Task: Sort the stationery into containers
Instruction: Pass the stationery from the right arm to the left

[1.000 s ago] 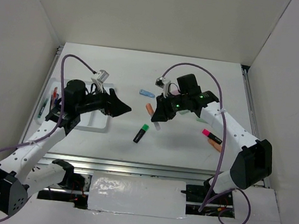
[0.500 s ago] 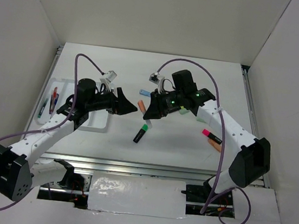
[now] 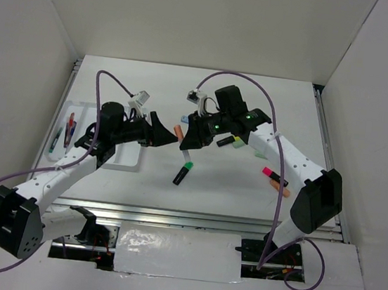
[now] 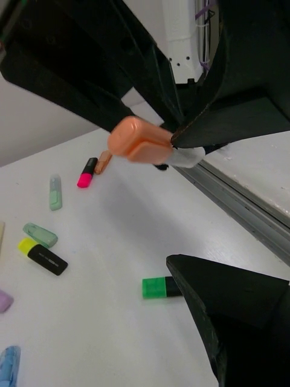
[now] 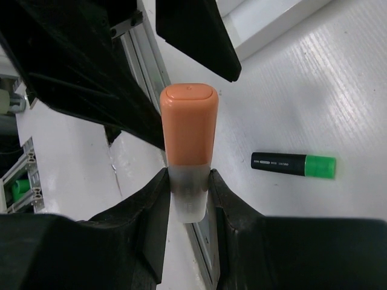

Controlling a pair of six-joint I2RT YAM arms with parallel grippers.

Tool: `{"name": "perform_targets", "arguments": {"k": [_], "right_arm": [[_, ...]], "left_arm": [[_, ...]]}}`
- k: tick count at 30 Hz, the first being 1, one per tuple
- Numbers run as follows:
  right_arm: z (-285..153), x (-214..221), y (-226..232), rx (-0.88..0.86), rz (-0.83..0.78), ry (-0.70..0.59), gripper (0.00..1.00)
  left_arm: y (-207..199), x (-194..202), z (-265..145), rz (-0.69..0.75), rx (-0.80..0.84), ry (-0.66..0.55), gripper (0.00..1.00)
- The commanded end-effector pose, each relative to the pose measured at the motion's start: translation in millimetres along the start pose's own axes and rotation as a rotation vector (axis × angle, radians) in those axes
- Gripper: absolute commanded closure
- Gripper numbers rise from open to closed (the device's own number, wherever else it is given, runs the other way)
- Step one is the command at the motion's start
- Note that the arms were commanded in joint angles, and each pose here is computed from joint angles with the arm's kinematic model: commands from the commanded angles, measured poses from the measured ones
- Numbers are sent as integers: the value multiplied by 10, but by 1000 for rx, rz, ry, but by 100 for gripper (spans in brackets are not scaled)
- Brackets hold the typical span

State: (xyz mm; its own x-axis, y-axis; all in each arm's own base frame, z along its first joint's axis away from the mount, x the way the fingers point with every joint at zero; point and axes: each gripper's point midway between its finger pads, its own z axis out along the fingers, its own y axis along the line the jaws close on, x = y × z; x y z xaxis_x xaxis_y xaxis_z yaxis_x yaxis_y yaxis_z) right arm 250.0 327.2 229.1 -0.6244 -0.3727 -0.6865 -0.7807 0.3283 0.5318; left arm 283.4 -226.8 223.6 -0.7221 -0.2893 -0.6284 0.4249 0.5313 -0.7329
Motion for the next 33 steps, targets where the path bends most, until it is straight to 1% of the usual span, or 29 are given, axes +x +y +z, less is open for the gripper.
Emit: {"name": "perform_targets", "arguments": {"k": [1, 5, 11, 13, 18, 20, 22, 24, 25, 29, 32, 33], "right_arm": [[24, -106, 65, 1, -28, -34, 100], [25, -117, -27, 55, -20, -39, 100], [52, -166, 34, 55, -44, -43, 100], [71, -194, 37, 78, -64, -44, 100], [184, -223, 29, 107, -70, -27, 100], [221, -236, 25, 112, -68, -21, 100], [230, -321, 5, 142, -62, -39, 100], [217, -426, 4, 162, -54, -62, 100], [237, -447, -60, 186, -43, -64, 100], [292, -529, -29, 174, -38, -65, 100], [357, -520, 58, 139, -58, -46, 100], [373, -495, 87, 129, -61, -35, 96]], "left_arm": [[-314, -251, -73, 53, 102, -94, 17], [-325, -340, -78, 54, 92, -106, 23], [-298, -422, -13, 32, 69, -115, 26], [-285, -468, 11, 28, 58, -123, 29], [-228, -504, 94, 0, 43, -115, 32], [-148, -473, 117, -13, 12, -104, 34], [-94, -447, 120, -19, -9, -100, 39], [-14, -369, 122, -37, -31, -86, 41], [3, -346, 123, -51, -35, -84, 43], [33, -334, 126, -46, -40, -90, 47], [-2, -399, 135, -25, -33, -97, 56], [-11, -409, 129, -22, -30, -93, 64]]}}
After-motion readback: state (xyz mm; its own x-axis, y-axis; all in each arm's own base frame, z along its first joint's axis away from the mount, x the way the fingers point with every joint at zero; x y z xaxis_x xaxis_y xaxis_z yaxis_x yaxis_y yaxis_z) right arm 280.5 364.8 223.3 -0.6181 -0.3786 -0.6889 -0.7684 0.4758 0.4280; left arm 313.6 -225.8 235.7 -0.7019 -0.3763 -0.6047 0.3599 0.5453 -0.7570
